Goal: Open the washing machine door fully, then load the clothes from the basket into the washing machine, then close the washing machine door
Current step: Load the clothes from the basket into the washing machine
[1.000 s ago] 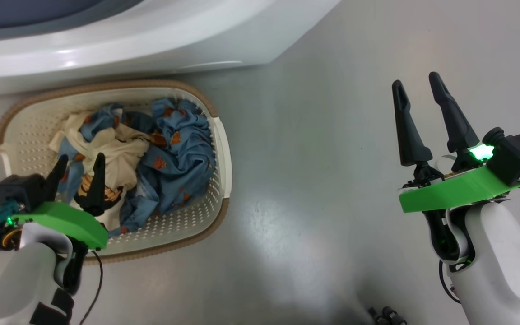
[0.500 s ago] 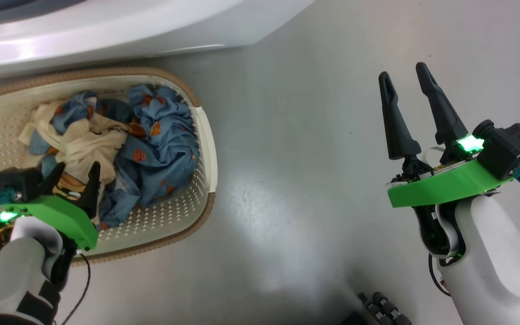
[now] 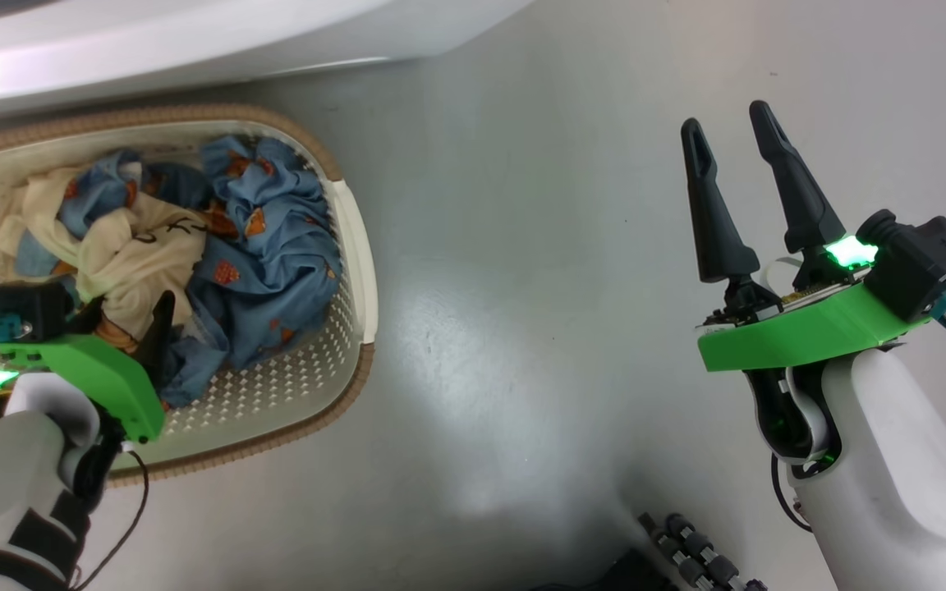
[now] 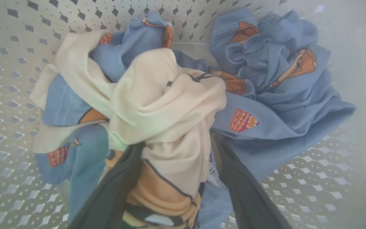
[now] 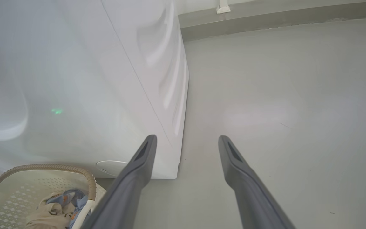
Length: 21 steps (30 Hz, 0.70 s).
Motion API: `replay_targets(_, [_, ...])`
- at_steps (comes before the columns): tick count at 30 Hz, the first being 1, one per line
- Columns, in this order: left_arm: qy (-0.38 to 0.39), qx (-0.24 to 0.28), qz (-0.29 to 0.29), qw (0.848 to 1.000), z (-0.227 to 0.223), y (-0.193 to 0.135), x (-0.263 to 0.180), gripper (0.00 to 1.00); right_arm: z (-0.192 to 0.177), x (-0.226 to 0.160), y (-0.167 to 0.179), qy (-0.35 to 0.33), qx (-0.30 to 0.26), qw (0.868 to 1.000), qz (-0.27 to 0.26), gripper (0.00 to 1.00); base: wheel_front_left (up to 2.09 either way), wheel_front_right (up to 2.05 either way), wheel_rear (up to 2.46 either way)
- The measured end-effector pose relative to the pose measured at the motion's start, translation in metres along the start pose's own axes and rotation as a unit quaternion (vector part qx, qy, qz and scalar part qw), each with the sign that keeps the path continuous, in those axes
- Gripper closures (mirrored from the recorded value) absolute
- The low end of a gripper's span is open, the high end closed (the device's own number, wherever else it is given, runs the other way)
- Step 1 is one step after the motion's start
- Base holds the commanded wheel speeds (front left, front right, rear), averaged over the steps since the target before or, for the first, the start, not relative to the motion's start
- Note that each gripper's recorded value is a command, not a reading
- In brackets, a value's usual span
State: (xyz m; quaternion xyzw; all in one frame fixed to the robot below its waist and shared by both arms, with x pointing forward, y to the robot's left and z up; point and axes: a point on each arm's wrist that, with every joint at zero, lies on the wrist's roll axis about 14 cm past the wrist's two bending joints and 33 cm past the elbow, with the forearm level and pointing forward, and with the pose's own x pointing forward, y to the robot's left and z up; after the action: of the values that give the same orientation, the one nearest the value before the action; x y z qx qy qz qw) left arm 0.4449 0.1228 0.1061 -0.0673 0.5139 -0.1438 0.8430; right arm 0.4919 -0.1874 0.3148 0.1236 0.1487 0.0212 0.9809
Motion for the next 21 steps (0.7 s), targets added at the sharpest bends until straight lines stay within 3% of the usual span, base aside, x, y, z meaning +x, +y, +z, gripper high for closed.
replay_targets(5, [0.018, -0.002, 0.000, 1.000, -0.008, 0.003, 0.002, 0.00, 0.004, 0.005, 0.001, -0.008, -0.002, 1.000, 0.003, 0.00, 0.00, 0.00, 0.00])
replay_targets(6, [0.020, -0.001, -0.002, 1.000, -0.009, 0.003, 0.003, 0.07, 0.004, 0.005, 0.001, -0.008, -0.002, 1.000, 0.003, 0.00, 0.00, 0.00, 0.00])
replay_targets(8, [0.020, 0.004, -0.005, 1.000, -0.005, 0.001, 0.007, 0.76, 0.001, 0.004, 0.000, -0.005, -0.002, 1.000, 0.002, 0.00, 0.00, 0.00, 0.00])
replay_targets(9, [0.019, 0.004, -0.005, 1.000, -0.003, 0.002, 0.008, 1.00, 0.001, 0.004, 0.000, -0.004, -0.002, 1.000, 0.002, 0.00, 0.00, 0.00, 0.00])
replay_targets(21, [0.001, -0.003, -0.008, 1.000, 0.011, 0.000, -0.001, 1.00, 0.014, 0.003, 0.005, -0.019, -0.001, 1.000, 0.007, 0.00, 0.00, 0.00, 0.00])
